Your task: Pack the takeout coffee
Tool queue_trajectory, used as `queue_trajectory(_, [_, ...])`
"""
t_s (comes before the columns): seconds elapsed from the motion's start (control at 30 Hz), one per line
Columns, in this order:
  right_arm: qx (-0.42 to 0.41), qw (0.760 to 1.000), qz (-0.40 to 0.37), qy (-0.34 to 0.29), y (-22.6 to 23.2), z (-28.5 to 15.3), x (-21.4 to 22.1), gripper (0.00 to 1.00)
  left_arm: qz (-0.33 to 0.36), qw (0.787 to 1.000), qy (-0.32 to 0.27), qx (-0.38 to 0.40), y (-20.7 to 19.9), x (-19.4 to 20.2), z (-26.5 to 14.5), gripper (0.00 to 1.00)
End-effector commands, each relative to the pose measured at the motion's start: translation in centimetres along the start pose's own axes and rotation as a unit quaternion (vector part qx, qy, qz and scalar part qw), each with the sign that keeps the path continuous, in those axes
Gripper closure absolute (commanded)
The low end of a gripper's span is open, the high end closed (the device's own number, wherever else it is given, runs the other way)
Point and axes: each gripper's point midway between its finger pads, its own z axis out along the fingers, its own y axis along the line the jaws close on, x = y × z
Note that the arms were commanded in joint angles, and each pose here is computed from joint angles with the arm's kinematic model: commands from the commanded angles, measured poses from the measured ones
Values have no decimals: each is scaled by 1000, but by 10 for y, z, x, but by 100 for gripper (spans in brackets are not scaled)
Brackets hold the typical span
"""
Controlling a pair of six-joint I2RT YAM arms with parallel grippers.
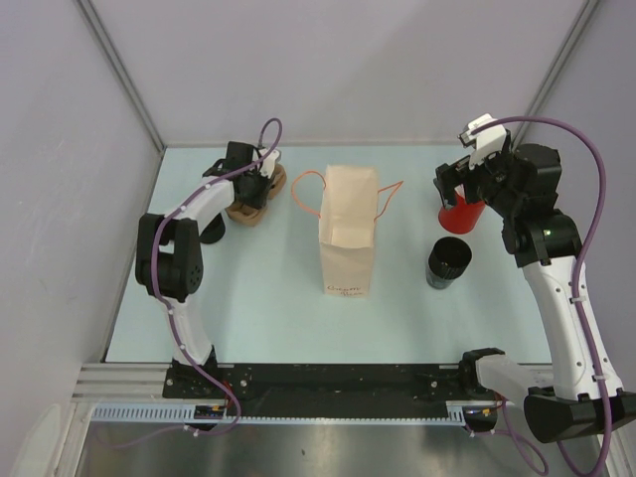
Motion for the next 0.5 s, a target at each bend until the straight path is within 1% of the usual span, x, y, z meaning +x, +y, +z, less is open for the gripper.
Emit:
queue_trajectory(0.0, [4,1000,3,-28,-1,-7,-14,0,7,1000,-15,-13,4,-8,1,70])
queue_trajectory(0.1, [2,1000,3,-28,0,-6,-14,0,9,1000,-23,-19,6,-14,-3,76])
queue_trajectory(0.13, [2,1000,3,-29,0,-6,-14,0,10,999,-26,-21,7,-16,-6,80])
queue_trajectory(0.17, [3,1000,3,-29,-1,-6,-14,0,8,999,-27,-22,7,-18,-7,82])
queue_trajectory(0.47, [2,999,5,-33,0,-7,-16,0,7,998,-62,-33,13,-43,-32,85])
